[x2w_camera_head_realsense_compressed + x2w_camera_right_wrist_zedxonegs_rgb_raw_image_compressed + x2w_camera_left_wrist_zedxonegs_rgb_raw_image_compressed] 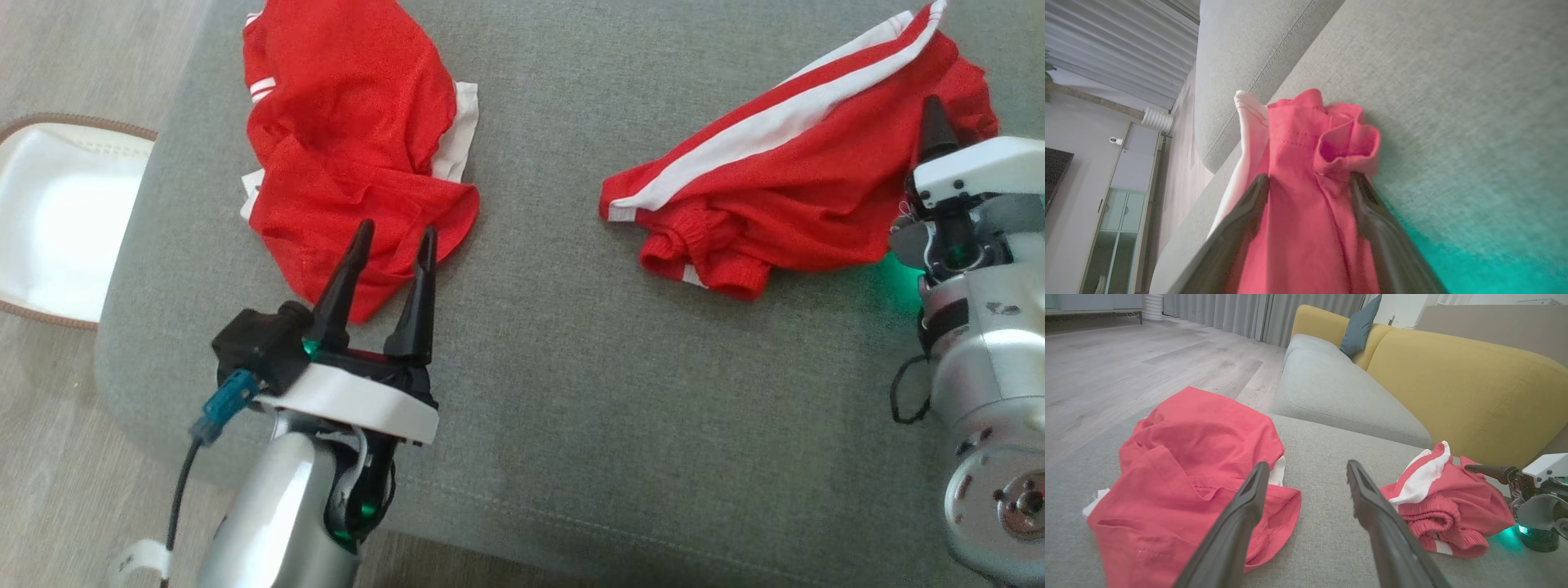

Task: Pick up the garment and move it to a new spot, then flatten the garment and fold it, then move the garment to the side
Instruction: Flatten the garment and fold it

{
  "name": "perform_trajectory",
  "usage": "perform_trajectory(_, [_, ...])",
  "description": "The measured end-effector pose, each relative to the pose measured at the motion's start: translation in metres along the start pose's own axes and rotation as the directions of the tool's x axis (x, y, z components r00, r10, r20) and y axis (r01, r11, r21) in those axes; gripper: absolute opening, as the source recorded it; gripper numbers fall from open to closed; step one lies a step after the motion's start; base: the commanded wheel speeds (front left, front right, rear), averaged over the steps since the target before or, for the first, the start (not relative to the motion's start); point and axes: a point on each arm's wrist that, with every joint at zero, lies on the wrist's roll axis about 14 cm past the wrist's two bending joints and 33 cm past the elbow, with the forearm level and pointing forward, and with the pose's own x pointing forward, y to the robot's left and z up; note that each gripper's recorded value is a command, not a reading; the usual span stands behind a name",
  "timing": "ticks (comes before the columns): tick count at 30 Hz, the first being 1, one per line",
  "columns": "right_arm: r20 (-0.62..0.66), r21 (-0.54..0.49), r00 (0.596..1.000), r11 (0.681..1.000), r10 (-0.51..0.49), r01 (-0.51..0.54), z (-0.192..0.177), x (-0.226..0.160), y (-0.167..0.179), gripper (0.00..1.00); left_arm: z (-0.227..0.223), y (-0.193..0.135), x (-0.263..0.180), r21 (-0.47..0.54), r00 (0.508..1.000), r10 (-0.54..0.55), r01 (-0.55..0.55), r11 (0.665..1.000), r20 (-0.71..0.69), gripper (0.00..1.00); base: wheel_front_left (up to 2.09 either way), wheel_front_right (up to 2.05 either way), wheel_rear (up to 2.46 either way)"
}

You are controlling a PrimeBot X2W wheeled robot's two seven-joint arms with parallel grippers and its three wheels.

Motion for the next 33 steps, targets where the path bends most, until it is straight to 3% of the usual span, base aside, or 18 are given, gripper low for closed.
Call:
perform_trajectory(8, [0.011,-0.083,1.0,0.996,-0.017,0.018,0.001,0.005,-0.002,1.0,-0.001,0.0,-0.001,0.002,1.0,0.002,-0.002,1.0,-0.005,1.0,0.0,0.0,0.0])
perform_trajectory(10, [0.017,-0.105,1.0,0.994,-0.026,0.027,0.002,0.004,-0.005,0.0,-0.001,0.0,-0.001,0.002,1.0,0.002,-0.002,1.0,-0.005,1.0,0.0,0.0,0.0])
perform_trajectory(24, [0.165,-0.069,0.983,0.993,-0.084,0.097,0.035,-0.023,-0.03,0.0,0.005,-0.018,0.003,-0.009,0.999,-0.048,0.049,0.999,0.018,1.0,0.0,0.0,0.0])
perform_trajectory(33, [0.329,0.021,0.919,0.974,-0.218,0.223,0.064,-0.081,-0.095,0.0,0.007,-0.042,-0.003,-0.014,0.993,-0.115,0.115,0.993,0.026,1.0,0.0,0.0,0.0])
